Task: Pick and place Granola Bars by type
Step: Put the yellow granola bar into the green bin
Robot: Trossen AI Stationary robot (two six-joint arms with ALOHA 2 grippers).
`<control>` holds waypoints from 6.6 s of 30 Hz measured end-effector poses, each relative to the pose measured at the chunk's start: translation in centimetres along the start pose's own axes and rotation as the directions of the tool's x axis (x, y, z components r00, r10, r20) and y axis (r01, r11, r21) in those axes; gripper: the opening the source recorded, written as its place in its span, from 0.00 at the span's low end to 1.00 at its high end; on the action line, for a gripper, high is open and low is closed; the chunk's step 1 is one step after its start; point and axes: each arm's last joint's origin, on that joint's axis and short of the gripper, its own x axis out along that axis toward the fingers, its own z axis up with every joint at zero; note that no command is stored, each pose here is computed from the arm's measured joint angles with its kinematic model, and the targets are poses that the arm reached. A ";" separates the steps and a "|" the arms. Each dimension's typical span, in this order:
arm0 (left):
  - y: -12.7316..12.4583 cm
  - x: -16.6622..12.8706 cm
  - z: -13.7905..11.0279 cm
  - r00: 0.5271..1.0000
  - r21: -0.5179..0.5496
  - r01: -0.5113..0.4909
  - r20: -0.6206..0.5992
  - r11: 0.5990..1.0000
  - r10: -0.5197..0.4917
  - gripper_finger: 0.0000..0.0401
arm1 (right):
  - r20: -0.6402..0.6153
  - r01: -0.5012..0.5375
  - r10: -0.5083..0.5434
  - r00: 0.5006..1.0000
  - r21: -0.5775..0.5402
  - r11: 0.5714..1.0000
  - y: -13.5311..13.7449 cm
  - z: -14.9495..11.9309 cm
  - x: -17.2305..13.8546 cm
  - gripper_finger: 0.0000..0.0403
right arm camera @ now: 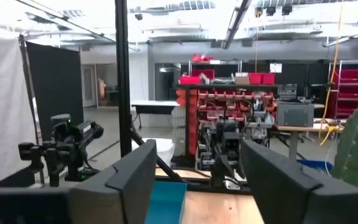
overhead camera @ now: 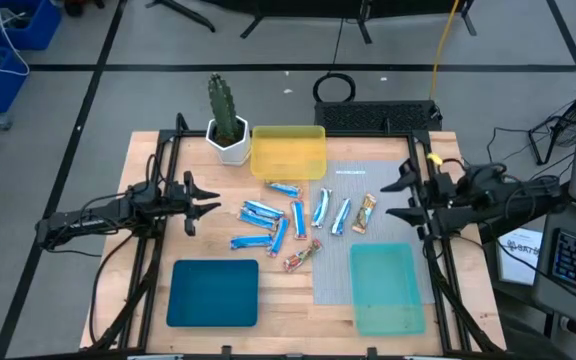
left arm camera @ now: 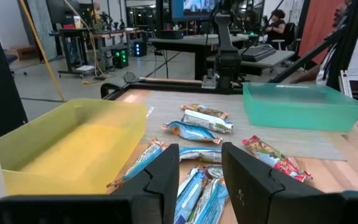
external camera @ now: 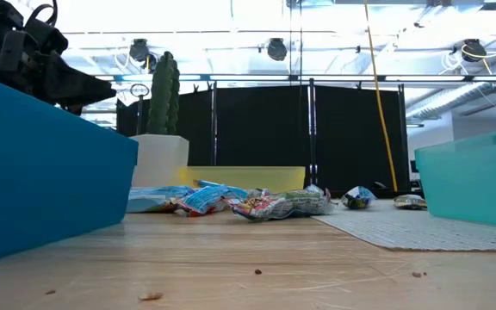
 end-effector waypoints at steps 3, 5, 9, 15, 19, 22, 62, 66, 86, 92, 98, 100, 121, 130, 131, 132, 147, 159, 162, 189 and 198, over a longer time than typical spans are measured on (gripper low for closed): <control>0.0 0.0 0.0 1.000 0.000 0.000 0.005 1.000 0.000 0.31 | -0.040 -0.004 0.003 0.999 -0.016 1.000 0.0 2.5 1.4 0.60; 0.0 0.0 0.1 1.000 0.000 0.000 0.005 1.000 0.000 0.31 | -0.074 -0.006 0.003 0.997 -0.042 0.999 0.0 4.1 2.2 0.61; 0.0 0.0 0.1 1.000 0.000 0.000 0.005 1.000 0.000 0.31 | -0.140 0.004 -0.019 0.990 -0.113 0.994 0.0 7.2 3.8 0.62; 0.0 0.0 0.0 1.000 0.000 0.000 0.004 1.000 0.000 0.31 | -0.246 0.055 -0.126 0.961 -0.278 0.959 -0.4 10.9 4.9 0.62; 0.0 0.0 0.1 1.000 0.000 0.000 0.005 1.000 0.000 0.31 | -0.334 0.063 -0.216 0.917 -0.414 0.908 -0.7 11.5 5.5 0.62; 0.0 0.0 0.1 1.000 0.000 0.000 0.005 1.000 0.000 0.31 | -0.373 0.045 -0.296 0.879 -0.554 0.831 -1.0 10.9 6.2 0.62; 0.0 0.0 0.1 1.000 0.000 0.000 0.005 1.000 0.000 0.31 | -0.929 -0.715 -0.368 0.044 -0.286 0.638 -4.8 -16.7 4.3 0.66; 0.0 0.0 0.1 1.000 0.000 -0.001 0.005 1.000 0.001 0.31 | -0.948 -0.720 -0.318 0.030 -0.241 0.651 -4.7 -17.4 3.7 0.65; 0.0 0.0 0.1 1.000 0.000 0.000 0.005 1.000 0.000 0.31 | -0.975 -0.727 -0.212 -0.066 -0.099 0.679 -6.3 -19.6 3.6 0.64; 0.0 0.0 0.1 1.000 0.000 0.000 0.005 1.000 0.000 0.31 | -0.976 -0.728 -0.189 -0.109 -0.051 0.683 -6.3 -20.5 3.6 0.64; 0.0 0.0 0.0 1.000 0.000 0.000 0.005 1.000 0.000 0.31 | -0.976 -0.727 -0.176 -0.125 -0.031 0.686 -6.3 -20.9 3.6 0.62; 0.0 0.0 0.0 1.000 0.000 0.000 0.005 1.000 0.000 0.31 | -0.977 -0.728 -0.174 -0.125 -0.029 0.685 -6.3 -20.9 3.6 0.57; 0.0 0.0 0.1 1.000 0.000 0.000 0.005 1.000 0.000 0.31 | -0.932 -0.555 -0.355 -0.076 -0.256 0.791 -6.7 -15.9 4.8 0.01; 0.0 0.0 0.1 1.000 0.000 0.000 0.005 1.000 0.000 0.31 | -0.920 -0.068 -0.379 -0.096 -0.374 0.925 -5.6 -5.0 7.3 0.00; 0.0 0.0 0.0 1.000 0.000 0.000 0.005 1.000 0.000 0.31 | -0.921 -0.009 -0.377 -0.096 -0.377 0.926 -5.5 -3.7 7.5 0.00; 0.0 0.0 0.0 1.000 0.000 0.000 0.005 1.000 0.000 0.31 | -0.923 0.045 -0.375 -0.092 -0.380 0.924 -5.3 -2.5 7.7 0.00; 0.0 0.0 0.0 1.000 0.000 0.000 0.005 1.000 0.000 0.31 | -0.957 0.393 -0.201 0.212 -0.105 0.914 -2.4 8.1 10.6 0.00; 0.0 0.0 0.1 1.000 0.000 0.000 0.005 1.000 0.000 0.31 | -0.976 0.421 -0.120 0.183 -0.033 0.907 -0.5 6.8 11.8 0.00; 0.0 0.0 0.0 1.000 0.000 0.000 0.005 1.000 0.000 0.31 | -0.982 0.388 -0.105 0.159 -0.036 0.921 0.4 6.1 12.6 0.00; 0.0 0.0 0.1 1.000 0.000 0.000 0.005 1.000 0.000 0.31 | -0.997 0.155 -0.061 -0.049 -0.068 0.985 7.6 0.3 12.8 0.00; 0.0 0.0 0.1 1.000 0.000 0.000 0.005 1.000 0.000 0.31 | -0.981 0.170 -0.099 -0.167 -0.128 0.977 7.6 -2.6 11.1 0.00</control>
